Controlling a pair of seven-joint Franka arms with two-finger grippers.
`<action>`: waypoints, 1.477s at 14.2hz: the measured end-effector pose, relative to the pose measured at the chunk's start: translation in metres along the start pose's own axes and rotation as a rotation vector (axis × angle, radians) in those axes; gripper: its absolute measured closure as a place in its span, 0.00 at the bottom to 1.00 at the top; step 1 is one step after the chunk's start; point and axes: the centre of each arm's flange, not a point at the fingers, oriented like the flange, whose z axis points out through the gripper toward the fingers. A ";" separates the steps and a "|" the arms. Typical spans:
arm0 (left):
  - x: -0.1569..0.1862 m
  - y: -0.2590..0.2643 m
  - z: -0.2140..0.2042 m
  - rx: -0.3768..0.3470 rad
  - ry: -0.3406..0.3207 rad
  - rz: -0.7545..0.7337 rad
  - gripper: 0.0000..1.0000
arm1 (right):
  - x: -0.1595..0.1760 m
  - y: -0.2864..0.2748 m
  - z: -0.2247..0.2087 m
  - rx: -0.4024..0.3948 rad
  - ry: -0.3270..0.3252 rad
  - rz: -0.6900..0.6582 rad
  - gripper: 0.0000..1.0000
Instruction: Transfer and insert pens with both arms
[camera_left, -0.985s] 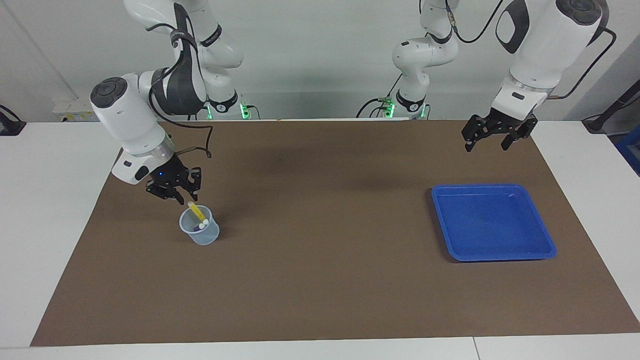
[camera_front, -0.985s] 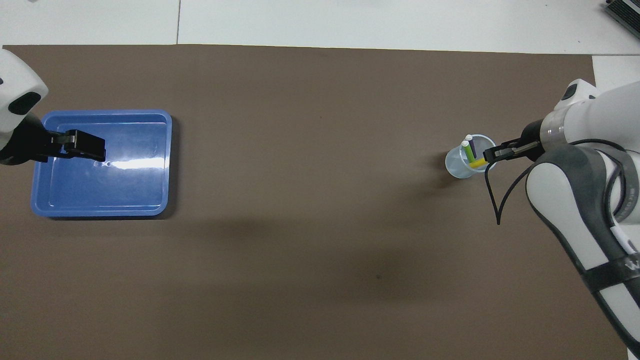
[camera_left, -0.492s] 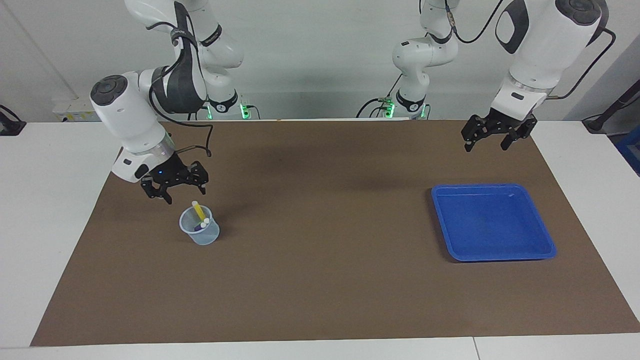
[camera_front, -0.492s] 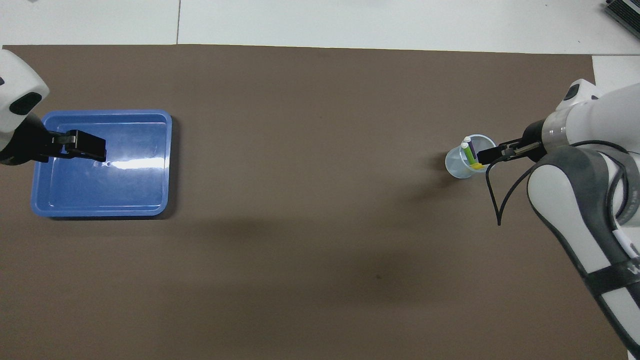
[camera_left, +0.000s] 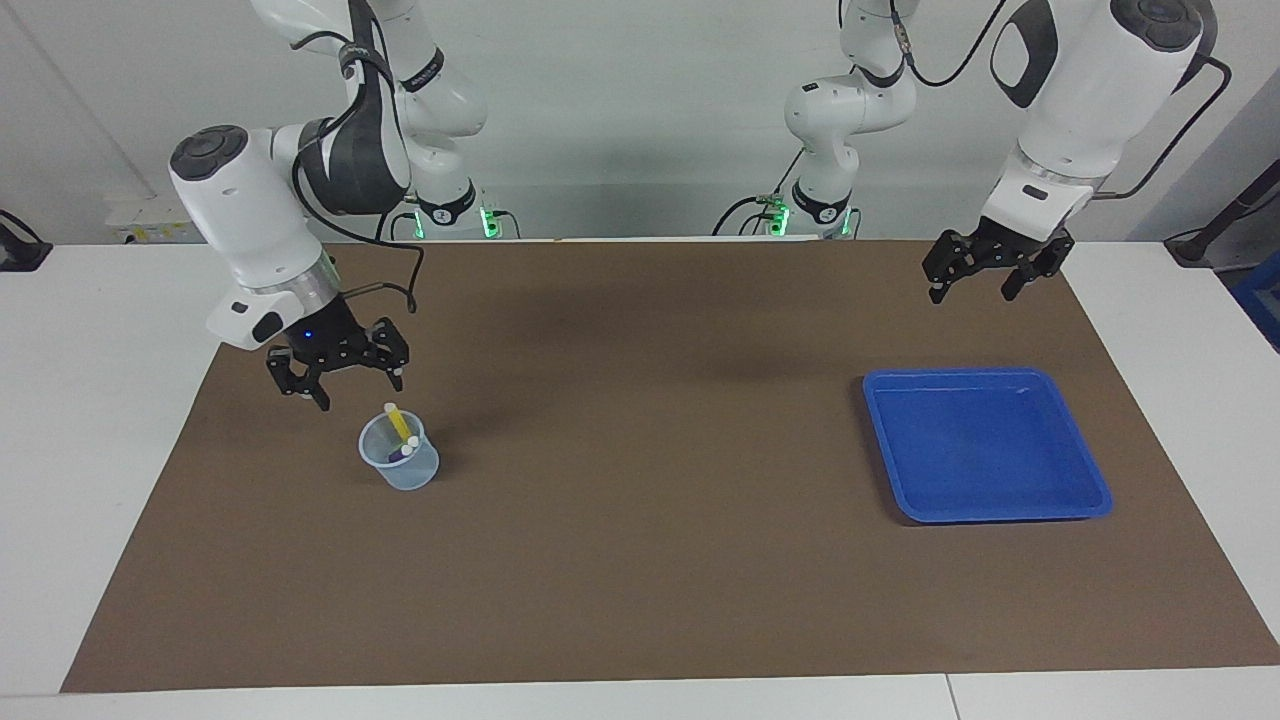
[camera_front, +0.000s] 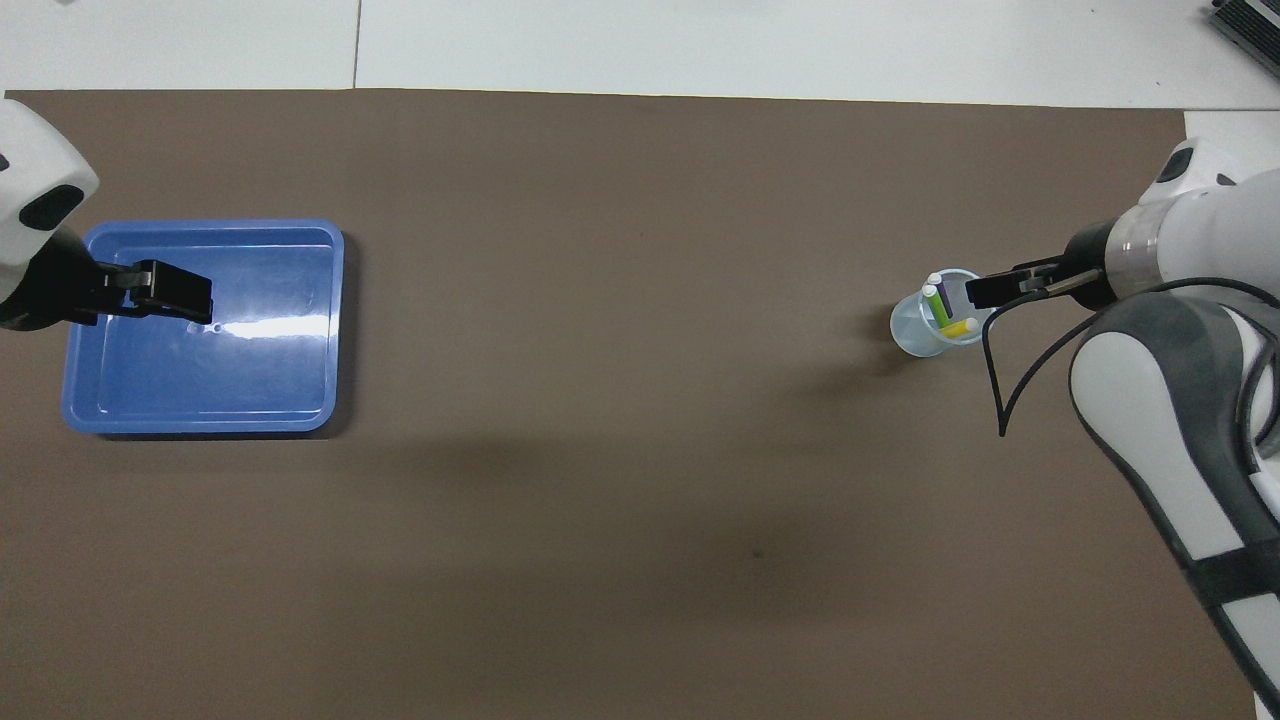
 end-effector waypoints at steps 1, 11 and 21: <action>0.000 0.000 0.000 0.000 0.000 0.000 0.00 | -0.001 -0.001 -0.005 0.001 -0.007 0.017 0.00; 0.000 0.000 0.000 0.000 0.000 0.000 0.00 | 0.017 -0.024 -0.113 -0.114 -0.131 0.108 0.00; 0.000 0.000 0.000 0.000 0.000 0.000 0.00 | 0.009 -0.034 -0.137 -0.118 -0.143 0.103 0.00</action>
